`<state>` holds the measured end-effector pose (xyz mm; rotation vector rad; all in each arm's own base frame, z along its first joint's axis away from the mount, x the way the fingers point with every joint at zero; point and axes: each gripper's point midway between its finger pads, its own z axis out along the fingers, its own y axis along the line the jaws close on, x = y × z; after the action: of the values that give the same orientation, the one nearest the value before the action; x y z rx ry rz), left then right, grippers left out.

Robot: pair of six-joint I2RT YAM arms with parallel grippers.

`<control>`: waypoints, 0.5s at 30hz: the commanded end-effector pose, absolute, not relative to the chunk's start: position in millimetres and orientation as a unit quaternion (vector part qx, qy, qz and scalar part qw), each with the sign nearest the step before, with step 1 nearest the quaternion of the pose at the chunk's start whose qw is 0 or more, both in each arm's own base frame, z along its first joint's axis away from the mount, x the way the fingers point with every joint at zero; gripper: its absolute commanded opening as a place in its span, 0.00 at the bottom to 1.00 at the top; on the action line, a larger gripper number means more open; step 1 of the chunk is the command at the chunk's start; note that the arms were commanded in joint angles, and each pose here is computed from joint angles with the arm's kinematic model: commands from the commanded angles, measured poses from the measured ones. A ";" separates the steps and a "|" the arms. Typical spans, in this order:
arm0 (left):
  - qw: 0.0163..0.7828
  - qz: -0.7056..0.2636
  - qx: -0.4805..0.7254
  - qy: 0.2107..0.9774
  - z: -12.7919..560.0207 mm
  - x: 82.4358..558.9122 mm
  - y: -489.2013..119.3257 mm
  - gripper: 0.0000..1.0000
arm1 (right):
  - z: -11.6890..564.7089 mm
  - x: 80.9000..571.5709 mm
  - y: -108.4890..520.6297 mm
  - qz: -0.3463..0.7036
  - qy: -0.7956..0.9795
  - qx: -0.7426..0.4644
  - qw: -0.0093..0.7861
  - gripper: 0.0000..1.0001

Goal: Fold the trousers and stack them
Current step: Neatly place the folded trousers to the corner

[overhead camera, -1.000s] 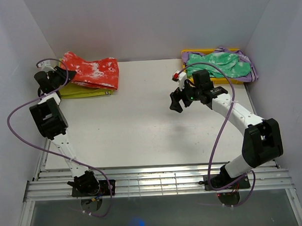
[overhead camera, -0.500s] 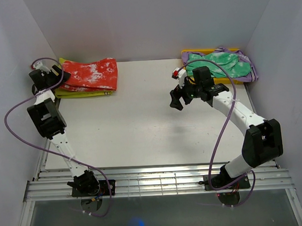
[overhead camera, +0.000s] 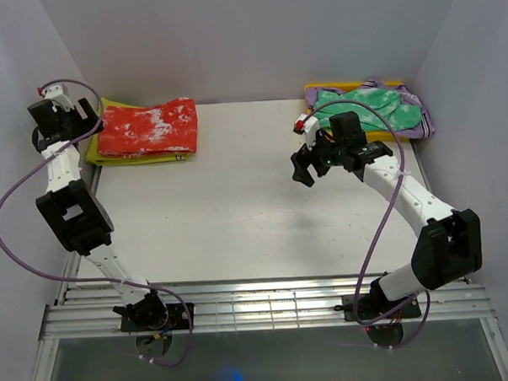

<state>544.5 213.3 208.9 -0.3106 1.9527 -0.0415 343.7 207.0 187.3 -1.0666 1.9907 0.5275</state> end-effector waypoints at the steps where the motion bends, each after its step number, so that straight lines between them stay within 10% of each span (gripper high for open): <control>1: 0.536 0.003 -0.006 0.844 273.4 507.0 166.1 0.98 | 197.6 344.8 181.1 0.170 0.792 -0.416 0.414 0.90; 15: 0.390 -0.162 0.090 0.902 203.5 367.4 -26.6 0.98 | 120.3 270.5 87.4 0.164 0.879 -0.303 0.330 0.90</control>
<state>397.1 -8.9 214.8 0.2703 2.2440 -0.2962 300.6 86.6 140.8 -0.7843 2.2367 0.3839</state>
